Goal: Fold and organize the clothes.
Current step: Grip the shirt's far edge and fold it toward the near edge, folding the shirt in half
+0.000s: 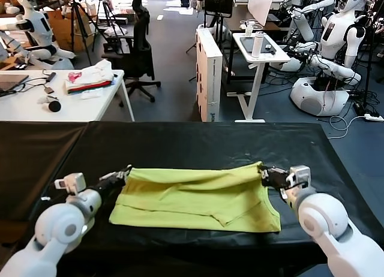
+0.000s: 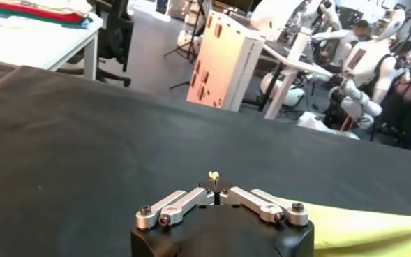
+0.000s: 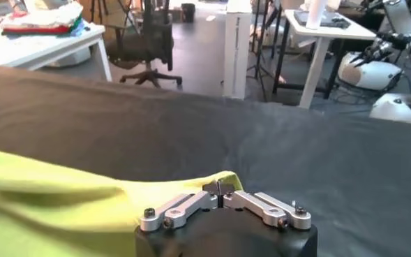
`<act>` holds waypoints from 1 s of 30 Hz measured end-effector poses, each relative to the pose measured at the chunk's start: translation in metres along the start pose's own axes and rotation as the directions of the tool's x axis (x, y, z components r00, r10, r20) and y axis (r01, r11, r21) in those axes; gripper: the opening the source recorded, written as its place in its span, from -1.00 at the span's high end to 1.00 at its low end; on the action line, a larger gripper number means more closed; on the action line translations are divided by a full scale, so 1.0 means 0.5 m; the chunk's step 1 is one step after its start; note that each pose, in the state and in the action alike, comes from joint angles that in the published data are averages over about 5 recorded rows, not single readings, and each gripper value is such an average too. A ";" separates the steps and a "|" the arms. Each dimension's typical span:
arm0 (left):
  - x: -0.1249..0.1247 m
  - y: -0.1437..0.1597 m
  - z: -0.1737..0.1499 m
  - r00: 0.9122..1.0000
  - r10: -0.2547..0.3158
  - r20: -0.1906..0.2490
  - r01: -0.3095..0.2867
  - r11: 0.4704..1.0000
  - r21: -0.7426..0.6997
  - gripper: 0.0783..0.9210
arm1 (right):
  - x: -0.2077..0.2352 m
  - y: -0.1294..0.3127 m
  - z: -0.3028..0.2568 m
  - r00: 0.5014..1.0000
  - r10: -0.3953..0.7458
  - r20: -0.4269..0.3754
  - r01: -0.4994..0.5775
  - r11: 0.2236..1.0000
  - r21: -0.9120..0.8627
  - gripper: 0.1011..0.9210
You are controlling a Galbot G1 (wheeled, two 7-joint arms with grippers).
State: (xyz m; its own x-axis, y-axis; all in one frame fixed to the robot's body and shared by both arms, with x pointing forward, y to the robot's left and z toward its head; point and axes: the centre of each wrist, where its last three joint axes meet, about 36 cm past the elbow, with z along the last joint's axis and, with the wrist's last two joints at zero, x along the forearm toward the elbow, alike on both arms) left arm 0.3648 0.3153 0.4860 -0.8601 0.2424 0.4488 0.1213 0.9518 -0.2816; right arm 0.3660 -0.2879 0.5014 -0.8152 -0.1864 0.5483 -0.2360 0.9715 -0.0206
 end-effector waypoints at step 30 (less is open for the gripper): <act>0.088 0.025 0.122 0.994 -0.089 -0.056 0.092 0.995 0.046 0.83 | 0.018 0.010 0.082 0.991 -0.017 -0.135 0.014 1.000 -0.026 0.91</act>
State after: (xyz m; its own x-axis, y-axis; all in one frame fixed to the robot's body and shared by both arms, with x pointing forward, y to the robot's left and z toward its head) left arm 0.2983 0.3262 0.4505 -0.8386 0.1665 0.5186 0.0187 0.9604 -0.2781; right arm 0.3359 -0.2909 0.4720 -0.7322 -0.1817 0.6564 -0.2333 0.9724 0.0089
